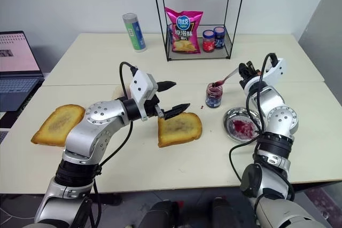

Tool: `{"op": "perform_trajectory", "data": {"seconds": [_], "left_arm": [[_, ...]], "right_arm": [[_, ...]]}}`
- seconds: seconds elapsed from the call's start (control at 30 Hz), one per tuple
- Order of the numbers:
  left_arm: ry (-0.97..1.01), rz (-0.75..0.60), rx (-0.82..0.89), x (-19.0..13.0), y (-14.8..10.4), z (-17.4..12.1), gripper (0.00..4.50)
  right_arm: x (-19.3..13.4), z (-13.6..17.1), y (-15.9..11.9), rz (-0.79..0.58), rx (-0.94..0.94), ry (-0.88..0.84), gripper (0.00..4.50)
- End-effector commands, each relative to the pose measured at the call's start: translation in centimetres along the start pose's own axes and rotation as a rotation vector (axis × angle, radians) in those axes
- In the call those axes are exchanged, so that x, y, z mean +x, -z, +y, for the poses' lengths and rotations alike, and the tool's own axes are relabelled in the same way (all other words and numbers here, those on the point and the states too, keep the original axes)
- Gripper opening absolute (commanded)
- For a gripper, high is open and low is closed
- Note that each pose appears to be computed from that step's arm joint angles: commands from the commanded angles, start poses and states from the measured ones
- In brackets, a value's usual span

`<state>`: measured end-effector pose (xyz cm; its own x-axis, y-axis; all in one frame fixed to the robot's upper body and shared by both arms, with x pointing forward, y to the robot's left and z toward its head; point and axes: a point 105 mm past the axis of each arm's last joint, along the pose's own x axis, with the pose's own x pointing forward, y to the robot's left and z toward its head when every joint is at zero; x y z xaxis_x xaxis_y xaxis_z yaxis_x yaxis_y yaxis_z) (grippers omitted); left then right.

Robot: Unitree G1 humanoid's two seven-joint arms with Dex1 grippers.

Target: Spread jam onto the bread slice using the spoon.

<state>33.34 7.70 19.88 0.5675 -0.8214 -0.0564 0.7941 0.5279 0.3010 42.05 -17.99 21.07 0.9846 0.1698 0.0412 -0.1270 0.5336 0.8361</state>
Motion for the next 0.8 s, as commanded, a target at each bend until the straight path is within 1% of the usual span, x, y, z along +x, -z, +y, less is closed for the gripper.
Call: {"op": "perform_trajectory", "data": {"seconds": [0.03,0.13,0.23,0.3,0.43,0.5,0.63,0.73,0.8], "left_arm": [[-0.003,-0.049,0.040,-0.4,-1.4,0.4,4.50],[-0.002,-0.065,0.037,-1.0,-1.6,0.6,4.50],[0.000,-0.100,-0.029,-2.5,-1.9,0.6,4.50],[0.003,-0.100,-0.060,-3.5,-1.7,0.3,4.50],[-0.006,-0.030,-0.172,-6.9,0.2,-0.7,4.50],[-0.038,-0.016,-0.181,-8.0,0.5,-0.8,4.50],[-0.059,0.053,-0.233,-10.5,1.7,-2.8,4.50],[-0.082,0.075,-0.257,-11.4,2.1,-3.9,4.50],[-0.106,0.092,-0.269,-11.7,2.8,-4.4,4.50]], "right_arm": [[-0.4,1.8,-1.2,-0.042,0.101,-0.076,0.02],[-1.0,3.1,-0.8,-0.019,0.111,-0.133,0.02],[-1.7,5.6,0.3,0.038,0.081,-0.216,0.02],[-2.2,6.8,0.9,0.062,0.052,-0.251,0.02],[-3.3,9.1,3.3,0.141,0.010,-0.310,0.02],[-3.7,9.8,4.3,0.178,-0.014,-0.331,0.02],[-4.7,10.8,7.7,0.266,-0.153,-0.388,0.02],[-4.9,11.0,9.6,0.294,-0.163,-0.393,0.02],[-5.2,11.0,10.8,0.316,-0.235,-0.415,0.02]]}}
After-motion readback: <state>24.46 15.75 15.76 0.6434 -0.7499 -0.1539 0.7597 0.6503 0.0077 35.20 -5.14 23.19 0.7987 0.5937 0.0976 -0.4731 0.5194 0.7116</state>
